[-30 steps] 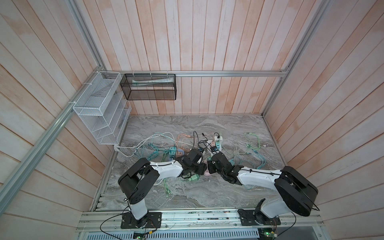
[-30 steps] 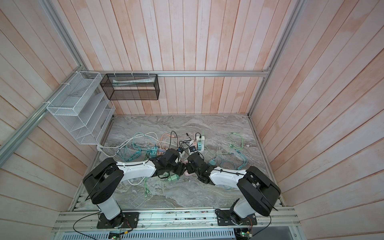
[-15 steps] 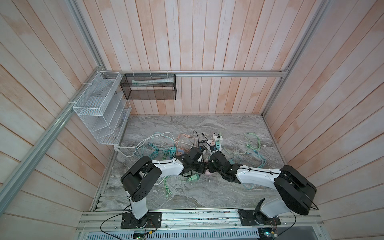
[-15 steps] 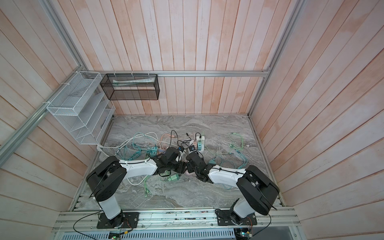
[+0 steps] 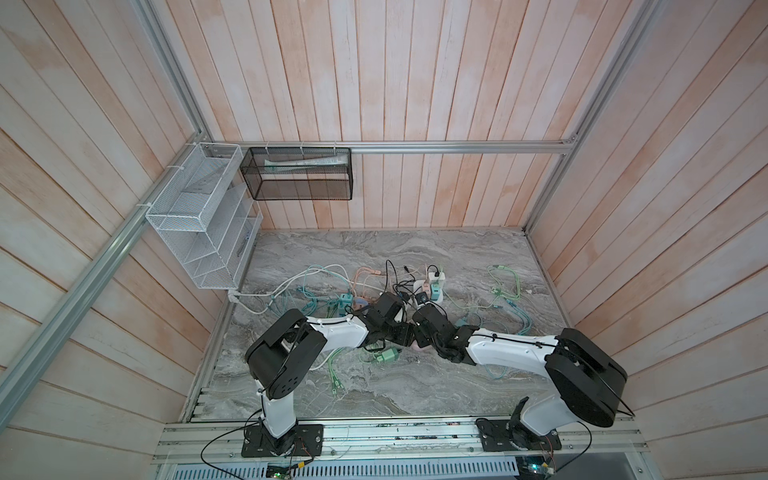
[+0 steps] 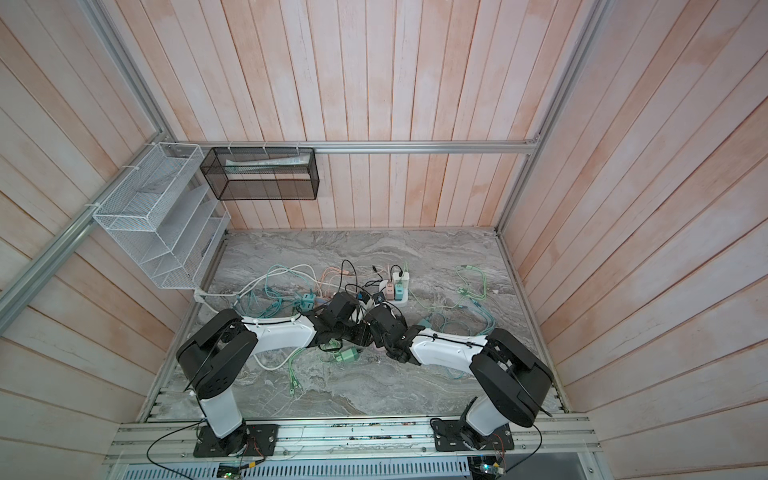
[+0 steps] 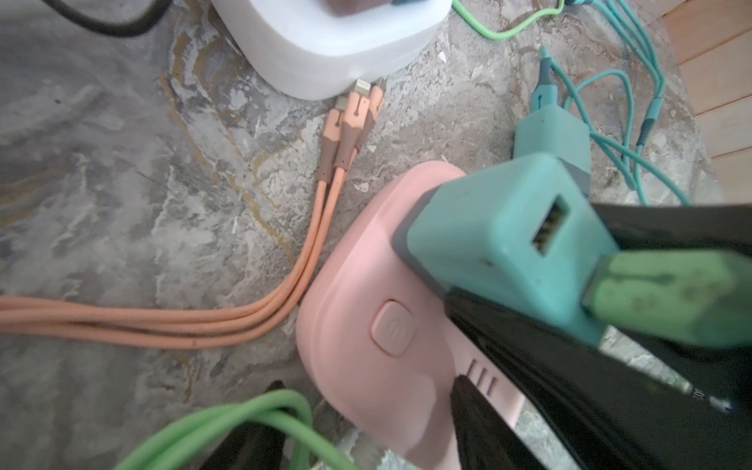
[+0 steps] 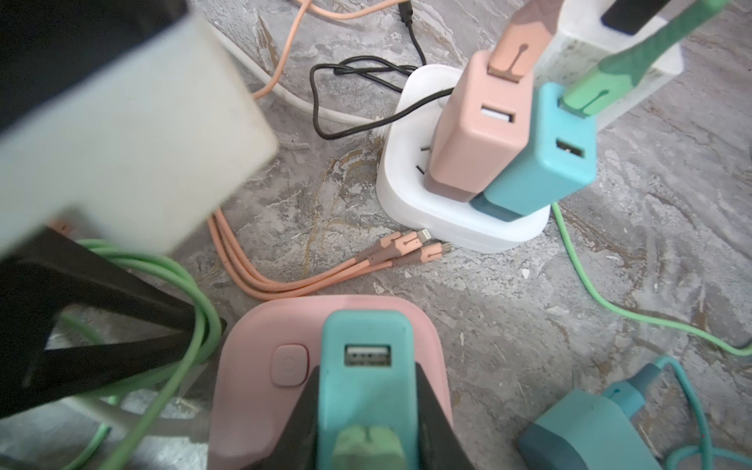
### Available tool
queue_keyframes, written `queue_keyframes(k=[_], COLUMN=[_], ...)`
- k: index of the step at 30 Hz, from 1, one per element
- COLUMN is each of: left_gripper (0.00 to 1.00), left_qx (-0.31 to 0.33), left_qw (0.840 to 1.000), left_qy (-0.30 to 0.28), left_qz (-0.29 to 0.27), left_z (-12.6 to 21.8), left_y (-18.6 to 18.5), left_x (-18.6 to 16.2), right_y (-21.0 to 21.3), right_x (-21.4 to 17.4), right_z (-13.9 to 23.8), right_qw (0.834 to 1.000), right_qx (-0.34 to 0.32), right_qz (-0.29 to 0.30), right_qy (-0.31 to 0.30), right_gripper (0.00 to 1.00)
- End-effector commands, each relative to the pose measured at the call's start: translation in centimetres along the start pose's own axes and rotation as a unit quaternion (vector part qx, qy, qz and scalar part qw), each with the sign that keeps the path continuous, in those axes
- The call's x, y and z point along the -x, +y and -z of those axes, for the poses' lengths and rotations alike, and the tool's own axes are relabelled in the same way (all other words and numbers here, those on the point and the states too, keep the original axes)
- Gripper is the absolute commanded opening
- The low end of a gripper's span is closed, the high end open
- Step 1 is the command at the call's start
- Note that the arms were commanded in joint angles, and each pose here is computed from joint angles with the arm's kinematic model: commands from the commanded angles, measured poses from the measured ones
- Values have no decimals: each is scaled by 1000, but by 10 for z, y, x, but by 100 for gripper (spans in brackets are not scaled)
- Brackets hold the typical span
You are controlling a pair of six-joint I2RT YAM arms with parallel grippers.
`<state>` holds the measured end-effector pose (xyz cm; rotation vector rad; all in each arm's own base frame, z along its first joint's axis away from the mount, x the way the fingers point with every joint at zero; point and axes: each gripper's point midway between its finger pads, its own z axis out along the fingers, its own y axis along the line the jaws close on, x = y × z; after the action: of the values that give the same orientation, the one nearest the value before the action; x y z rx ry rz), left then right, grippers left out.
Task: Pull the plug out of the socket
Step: 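Close the right gripper on the remaining teal charger while the left holds the strip, then pull the teal charger up out of the pink strip with the right gripper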
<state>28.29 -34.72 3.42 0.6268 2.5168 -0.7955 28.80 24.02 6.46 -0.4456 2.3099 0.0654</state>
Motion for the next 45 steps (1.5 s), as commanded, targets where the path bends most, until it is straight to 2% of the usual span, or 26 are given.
queue_keyframes(k=[1,14,27,34,45], left_gripper=[65,64,64,63,63], left_qx=[42,56,51,60,65], left_qw=[997,995,995,994,994], left_qy=[68,79,84,87,90], left_qz=[15,14,19,16,15], left_z=[-17,-19,-23,-23,-24], left_y=[25,30,29,32,34], left_x=[-42,-45,-46,-47,-49], right_y=[18,19,30,30,15], right_x=[22,39,35,40,47], right_z=[9,25,15,21,31], right_qw=[999,994,998,995,993], right_qx=[27,65,51,59,56], right_qz=[-22,-76,-37,-74,-87], right_qy=[-27,-47,-23,-39,-48], right_gripper=[3,1,0,0,0])
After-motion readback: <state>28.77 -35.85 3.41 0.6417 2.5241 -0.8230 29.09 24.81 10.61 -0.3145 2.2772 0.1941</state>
